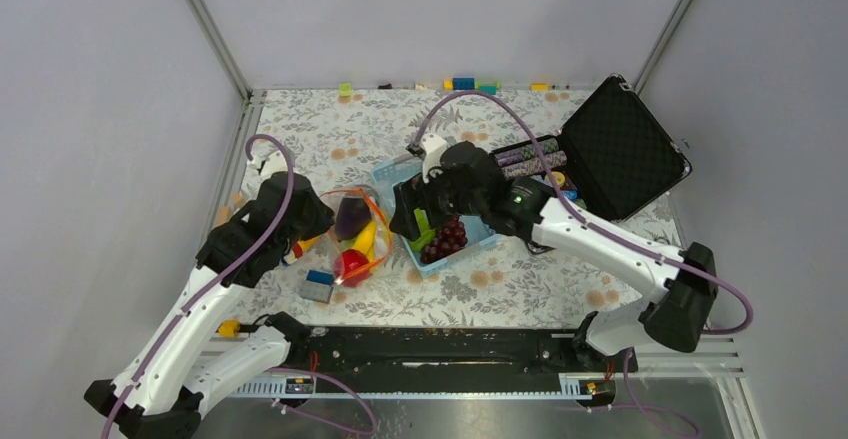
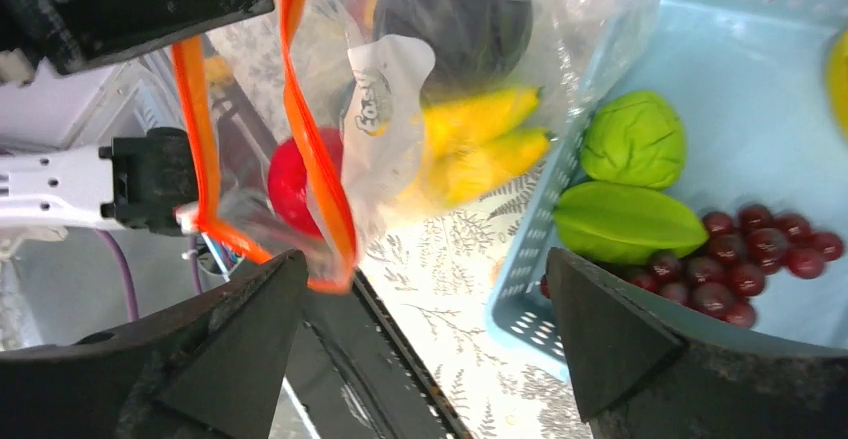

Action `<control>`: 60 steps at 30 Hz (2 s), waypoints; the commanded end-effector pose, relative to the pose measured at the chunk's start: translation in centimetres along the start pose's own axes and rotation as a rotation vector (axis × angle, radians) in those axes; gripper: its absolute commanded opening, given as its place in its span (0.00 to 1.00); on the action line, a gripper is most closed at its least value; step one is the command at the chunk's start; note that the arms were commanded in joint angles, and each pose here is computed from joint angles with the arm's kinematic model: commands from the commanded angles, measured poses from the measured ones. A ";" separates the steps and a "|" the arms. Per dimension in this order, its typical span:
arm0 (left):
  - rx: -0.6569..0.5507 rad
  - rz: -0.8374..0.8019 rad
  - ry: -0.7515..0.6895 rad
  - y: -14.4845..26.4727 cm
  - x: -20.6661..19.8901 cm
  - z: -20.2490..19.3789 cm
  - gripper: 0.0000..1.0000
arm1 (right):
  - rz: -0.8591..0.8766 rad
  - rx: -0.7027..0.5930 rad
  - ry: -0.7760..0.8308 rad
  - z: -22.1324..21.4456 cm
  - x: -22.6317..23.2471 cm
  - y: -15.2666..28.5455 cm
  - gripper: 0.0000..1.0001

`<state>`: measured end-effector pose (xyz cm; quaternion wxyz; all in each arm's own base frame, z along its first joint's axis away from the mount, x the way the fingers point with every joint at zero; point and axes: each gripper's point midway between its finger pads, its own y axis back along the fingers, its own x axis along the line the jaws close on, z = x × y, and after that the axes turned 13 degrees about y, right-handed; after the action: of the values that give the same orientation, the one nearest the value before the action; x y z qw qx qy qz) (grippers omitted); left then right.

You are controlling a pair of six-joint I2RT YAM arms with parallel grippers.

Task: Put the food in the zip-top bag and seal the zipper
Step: Adjust the zipper food storage bag at the center of the board, then pick up the fake fruit from the bin.

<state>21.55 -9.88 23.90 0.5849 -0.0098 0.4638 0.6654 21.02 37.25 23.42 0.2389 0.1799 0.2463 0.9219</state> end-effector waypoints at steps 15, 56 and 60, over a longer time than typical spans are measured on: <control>-0.089 -0.074 0.035 -0.9 -3.4 2.6 0.00 | -0.407 0.203 -0.169 -7.1 -11.1 2.7 0.99; -0.276 0.203 0.228 1.5 0.8 6.3 0.00 | -0.552 0.330 -0.477 -15.7 -14.7 -6.7 0.59; -0.217 0.183 0.203 0.0 -0.3 5.3 0.00 | -0.555 0.313 -0.449 -15.4 -14.8 -6.1 0.35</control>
<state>23.01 -6.03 25.31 0.4570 -0.0653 0.4469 0.7663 28.19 28.77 3.46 0.4940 0.3519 0.3768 0.7002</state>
